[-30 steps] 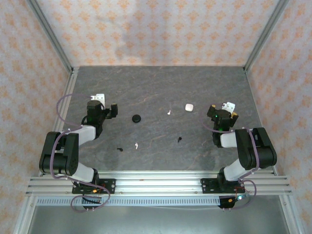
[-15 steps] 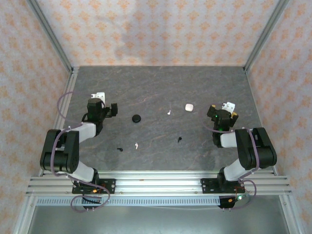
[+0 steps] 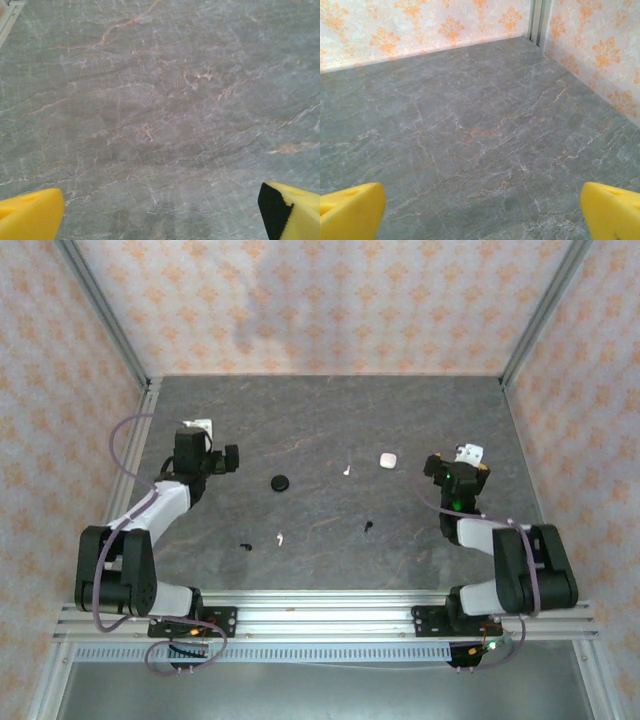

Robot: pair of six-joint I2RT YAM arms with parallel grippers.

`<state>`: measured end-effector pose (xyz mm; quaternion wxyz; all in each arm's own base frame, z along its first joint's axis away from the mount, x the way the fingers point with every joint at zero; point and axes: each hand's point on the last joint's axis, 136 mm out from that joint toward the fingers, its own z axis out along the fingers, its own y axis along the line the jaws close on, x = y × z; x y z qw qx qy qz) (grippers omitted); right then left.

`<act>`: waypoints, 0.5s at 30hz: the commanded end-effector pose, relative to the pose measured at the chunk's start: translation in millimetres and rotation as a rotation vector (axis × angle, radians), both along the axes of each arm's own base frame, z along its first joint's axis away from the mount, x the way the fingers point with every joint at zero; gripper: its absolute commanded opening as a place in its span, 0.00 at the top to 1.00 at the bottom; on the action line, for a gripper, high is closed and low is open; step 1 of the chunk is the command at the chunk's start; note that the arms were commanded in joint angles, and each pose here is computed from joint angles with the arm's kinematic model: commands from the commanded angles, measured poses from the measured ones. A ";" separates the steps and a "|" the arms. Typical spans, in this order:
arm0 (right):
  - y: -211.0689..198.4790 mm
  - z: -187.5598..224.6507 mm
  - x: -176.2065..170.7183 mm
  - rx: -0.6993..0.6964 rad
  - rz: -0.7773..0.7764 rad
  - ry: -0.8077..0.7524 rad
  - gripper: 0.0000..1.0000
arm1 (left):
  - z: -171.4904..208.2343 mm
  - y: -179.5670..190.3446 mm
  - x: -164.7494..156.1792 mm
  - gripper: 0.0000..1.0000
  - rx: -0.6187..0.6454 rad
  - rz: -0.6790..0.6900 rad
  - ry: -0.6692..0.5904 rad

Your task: Insert wireless bluetooth earbuds into charging case

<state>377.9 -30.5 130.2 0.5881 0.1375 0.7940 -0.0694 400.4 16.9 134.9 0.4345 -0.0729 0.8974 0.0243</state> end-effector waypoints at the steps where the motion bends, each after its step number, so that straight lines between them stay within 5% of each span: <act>1: 11.4 26.3 2.4 0.021 0.034 0.046 0.00 | 4.0 -1.0 -21.8 0.00 -0.071 0.096 0.158; 9: 61.6 54.1 -14.0 0.143 0.067 0.263 0.05 | -9.4 -80.4 -30.8 0.05 -0.119 0.102 0.385; 15: 111.8 26.2 -38.4 0.358 0.161 0.484 0.12 | -45.1 -133.1 -34.2 0.12 -0.193 0.135 0.527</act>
